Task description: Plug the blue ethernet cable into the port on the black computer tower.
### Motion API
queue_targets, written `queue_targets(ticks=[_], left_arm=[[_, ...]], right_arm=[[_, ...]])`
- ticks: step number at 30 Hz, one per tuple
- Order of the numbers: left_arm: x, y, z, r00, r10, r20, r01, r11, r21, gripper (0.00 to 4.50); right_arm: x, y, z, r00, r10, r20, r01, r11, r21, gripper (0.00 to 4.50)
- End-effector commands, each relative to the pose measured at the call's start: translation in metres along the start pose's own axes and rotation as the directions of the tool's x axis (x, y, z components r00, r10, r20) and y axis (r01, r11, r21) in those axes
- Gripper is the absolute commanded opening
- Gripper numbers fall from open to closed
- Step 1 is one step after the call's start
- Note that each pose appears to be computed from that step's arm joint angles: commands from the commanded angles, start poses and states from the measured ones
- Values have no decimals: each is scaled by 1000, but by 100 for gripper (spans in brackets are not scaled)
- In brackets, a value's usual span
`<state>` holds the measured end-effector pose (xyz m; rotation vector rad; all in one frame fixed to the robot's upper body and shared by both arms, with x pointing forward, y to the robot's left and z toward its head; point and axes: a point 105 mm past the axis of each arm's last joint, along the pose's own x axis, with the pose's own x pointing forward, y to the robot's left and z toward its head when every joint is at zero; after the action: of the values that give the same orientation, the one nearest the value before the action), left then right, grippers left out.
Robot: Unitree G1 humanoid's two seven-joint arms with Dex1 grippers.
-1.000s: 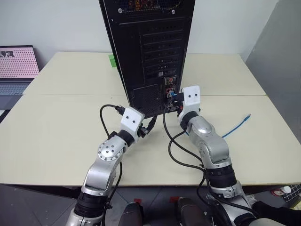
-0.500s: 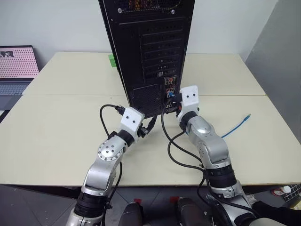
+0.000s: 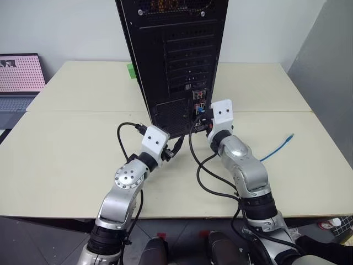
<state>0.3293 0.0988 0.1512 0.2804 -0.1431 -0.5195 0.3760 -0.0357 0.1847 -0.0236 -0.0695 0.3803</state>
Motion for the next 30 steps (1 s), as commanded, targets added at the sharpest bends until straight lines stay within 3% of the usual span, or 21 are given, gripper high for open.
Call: queue_targets(ticks=[1, 18, 30], left_arm=[[1, 2, 14, 999, 2, 54, -4, 999, 32, 319], [-2, 16, 27, 997, 48, 60, -48, 999, 1, 319], [0, 11, 30, 997, 39, 69, -39, 999, -7, 319]], right_arm=[[4, 3, 18, 999, 5, 54, -4, 1000, -25, 0], [13, 19, 37, 995, -6, 103, 7, 1000, -10, 0], [17, 21, 36, 993, -22, 112, 24, 1000, -14, 0]])
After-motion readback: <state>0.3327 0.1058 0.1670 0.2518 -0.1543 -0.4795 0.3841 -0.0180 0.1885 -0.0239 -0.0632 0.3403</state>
